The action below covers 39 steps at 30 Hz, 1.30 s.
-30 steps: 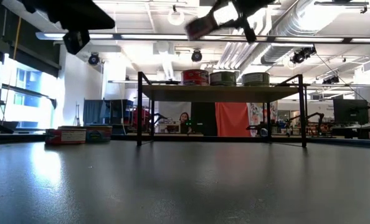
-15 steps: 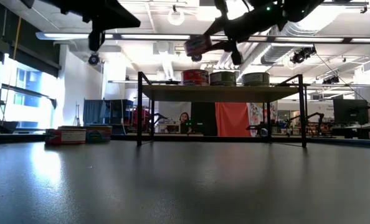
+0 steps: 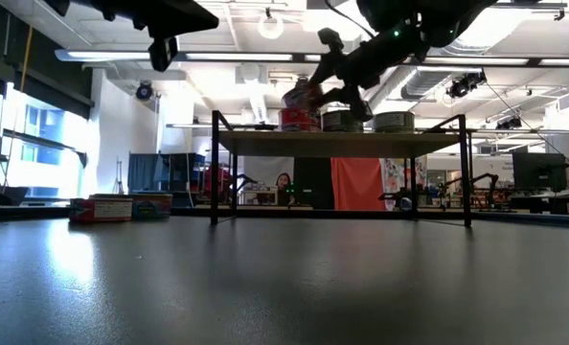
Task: Stack canned seafood by type on shelf
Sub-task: Stack the red tuna can on top of the red tuna can on the shelf
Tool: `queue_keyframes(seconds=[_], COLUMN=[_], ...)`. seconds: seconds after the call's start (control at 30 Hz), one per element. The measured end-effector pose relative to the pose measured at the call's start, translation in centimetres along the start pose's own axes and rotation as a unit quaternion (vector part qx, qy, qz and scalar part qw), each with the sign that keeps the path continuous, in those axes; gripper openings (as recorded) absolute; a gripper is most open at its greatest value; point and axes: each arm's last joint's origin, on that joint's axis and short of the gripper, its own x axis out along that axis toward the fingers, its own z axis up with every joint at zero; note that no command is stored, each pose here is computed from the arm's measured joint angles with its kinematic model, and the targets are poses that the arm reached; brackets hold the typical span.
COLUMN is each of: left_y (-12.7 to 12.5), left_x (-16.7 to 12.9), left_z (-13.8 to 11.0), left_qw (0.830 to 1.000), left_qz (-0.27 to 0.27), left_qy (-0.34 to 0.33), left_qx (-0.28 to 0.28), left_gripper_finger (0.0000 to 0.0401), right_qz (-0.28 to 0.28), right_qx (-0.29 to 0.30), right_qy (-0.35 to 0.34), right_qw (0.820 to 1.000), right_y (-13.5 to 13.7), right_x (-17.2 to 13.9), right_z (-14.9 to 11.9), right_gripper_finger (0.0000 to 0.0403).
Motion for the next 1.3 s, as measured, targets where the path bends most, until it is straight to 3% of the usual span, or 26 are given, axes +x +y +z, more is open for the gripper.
queue_keyframes(seconds=[0.37,0.77,0.87,1.3], left_y=[0.2,0.2,0.3,0.7], left_x=[0.0,0.0,0.0,0.0], left_z=[-0.2,-0.2,-0.2,0.0], left_qw=[0.999,1.000,1.000,1.000], left_qz=[-0.021,-0.009,0.001,0.020], left_qy=[0.027,0.021,0.015,0.007], left_qx=[0.006,0.007,0.008,0.004], left_gripper_finger=[0.0000,0.0000,0.0000,0.0000], right_qz=[-0.008,-0.005,-0.004,-0.008], right_qx=[0.008,-0.012,-0.051,-0.077], right_qy=[-0.047,-0.012,-0.002,-0.004], right_qw=[0.999,1.000,0.999,0.997], right_y=[-0.1,-0.1,-0.1,-0.1], right_x=[-0.1,-0.2,-0.2,-0.2], right_z=[-0.9,-1.5,-1.5,-1.5], right_gripper_finger=[0.0175,0.0180,0.0181,0.0181])
